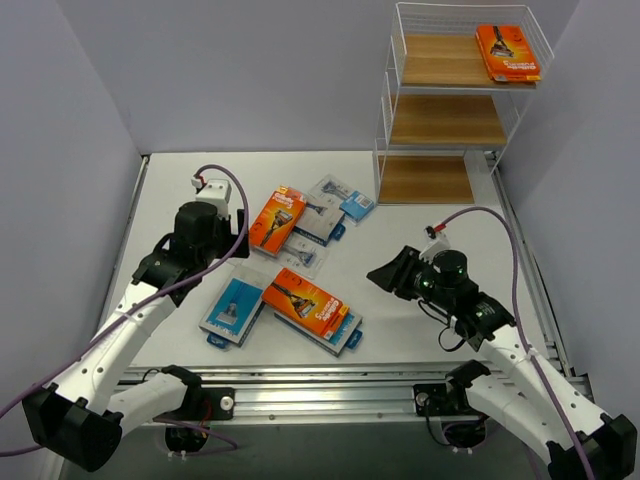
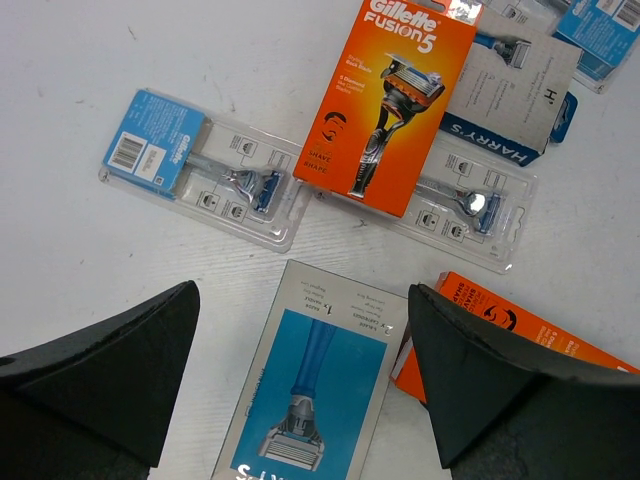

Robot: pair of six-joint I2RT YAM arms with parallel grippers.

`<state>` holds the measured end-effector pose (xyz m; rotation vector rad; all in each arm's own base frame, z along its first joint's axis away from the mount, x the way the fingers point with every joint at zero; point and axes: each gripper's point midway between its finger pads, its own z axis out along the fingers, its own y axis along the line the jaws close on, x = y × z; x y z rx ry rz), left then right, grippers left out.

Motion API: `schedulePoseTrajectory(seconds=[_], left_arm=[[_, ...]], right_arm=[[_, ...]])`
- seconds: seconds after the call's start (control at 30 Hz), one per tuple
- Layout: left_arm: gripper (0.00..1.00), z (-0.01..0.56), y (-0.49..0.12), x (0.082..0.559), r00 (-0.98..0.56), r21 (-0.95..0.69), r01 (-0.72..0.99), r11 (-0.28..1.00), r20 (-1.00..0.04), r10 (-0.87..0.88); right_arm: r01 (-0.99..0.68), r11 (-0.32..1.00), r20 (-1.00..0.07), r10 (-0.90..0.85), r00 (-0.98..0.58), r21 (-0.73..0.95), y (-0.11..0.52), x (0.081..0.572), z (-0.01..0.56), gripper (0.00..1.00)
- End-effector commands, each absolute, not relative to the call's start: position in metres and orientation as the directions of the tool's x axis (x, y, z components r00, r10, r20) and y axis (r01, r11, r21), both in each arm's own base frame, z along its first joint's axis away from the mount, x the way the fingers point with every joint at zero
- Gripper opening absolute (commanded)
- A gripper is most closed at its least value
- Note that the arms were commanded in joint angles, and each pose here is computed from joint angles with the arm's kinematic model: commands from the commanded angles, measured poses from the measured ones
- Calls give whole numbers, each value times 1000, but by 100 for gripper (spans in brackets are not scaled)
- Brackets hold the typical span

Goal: Place and organize the shaving razors onto the shelf
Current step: Grab a shaving razor with the right arm

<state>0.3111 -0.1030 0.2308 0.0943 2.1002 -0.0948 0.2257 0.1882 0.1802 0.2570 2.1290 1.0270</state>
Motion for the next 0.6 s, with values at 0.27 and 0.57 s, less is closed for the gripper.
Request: schedulePoseTrajectory(seconds=[0.27,0.57], left_arm=[[94,248,-98,315,-462,-32,84,996,-887,10],[94,246,-98,316,-469,-38,76,996,-883,2]], right_arm=[[-107,686,-478,378,-793,719,223,199,144,27],[-105,655,-425,353,-833,748,254,174,119,30]])
